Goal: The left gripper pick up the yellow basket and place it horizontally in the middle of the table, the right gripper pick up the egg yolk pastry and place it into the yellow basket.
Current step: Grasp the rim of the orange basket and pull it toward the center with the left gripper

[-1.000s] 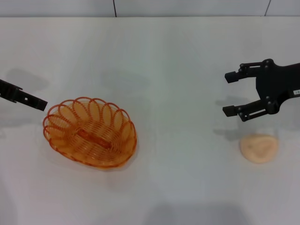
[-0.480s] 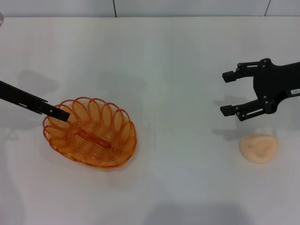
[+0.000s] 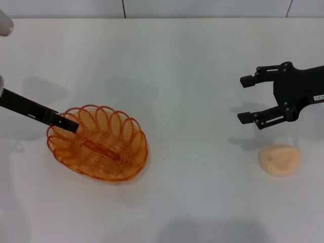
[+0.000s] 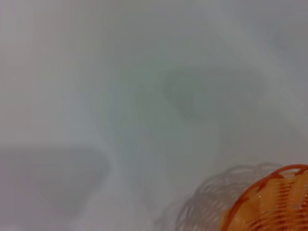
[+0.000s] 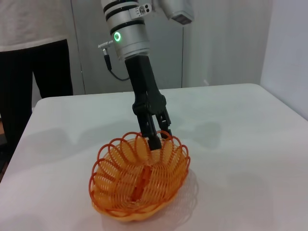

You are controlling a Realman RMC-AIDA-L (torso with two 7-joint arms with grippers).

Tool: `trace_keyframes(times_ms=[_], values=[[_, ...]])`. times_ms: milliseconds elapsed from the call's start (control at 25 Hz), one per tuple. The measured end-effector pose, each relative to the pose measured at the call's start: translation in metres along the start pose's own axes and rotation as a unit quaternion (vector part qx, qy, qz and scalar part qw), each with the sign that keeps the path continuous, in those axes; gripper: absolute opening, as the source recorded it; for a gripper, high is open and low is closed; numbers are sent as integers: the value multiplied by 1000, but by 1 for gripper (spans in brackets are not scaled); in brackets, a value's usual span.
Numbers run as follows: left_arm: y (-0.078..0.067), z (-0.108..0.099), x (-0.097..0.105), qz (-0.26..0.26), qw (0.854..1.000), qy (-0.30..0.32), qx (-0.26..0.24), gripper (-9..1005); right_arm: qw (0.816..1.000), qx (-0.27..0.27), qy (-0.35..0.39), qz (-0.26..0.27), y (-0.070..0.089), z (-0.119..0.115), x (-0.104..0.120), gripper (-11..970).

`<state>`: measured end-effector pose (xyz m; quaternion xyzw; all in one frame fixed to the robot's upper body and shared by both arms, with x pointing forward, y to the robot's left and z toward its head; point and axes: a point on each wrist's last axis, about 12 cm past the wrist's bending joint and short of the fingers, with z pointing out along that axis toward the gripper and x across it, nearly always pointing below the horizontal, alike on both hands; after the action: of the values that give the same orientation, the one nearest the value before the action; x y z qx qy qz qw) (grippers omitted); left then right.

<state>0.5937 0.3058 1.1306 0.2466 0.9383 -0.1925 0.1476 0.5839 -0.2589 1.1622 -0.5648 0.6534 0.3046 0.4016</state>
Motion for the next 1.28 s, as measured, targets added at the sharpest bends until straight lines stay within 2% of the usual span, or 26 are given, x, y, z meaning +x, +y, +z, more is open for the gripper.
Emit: trace_keyframes(times_ms=[160,360,1000,1280], values=[[-1,5,0,4,1000,9,-3,682,1000,5,0,0,-1,0,0,869],[-4,9,0,5,1000,12,-3,438,1000,7,0,0,-1,1,0,868],[-7,10,1,-7,1000,2,10,95,1000,10,-2,2,-1,2,1,869],[-18,-6,-5,-34,998,-27,54,83,1000,15,-3,-2,0,-1,1,869]])
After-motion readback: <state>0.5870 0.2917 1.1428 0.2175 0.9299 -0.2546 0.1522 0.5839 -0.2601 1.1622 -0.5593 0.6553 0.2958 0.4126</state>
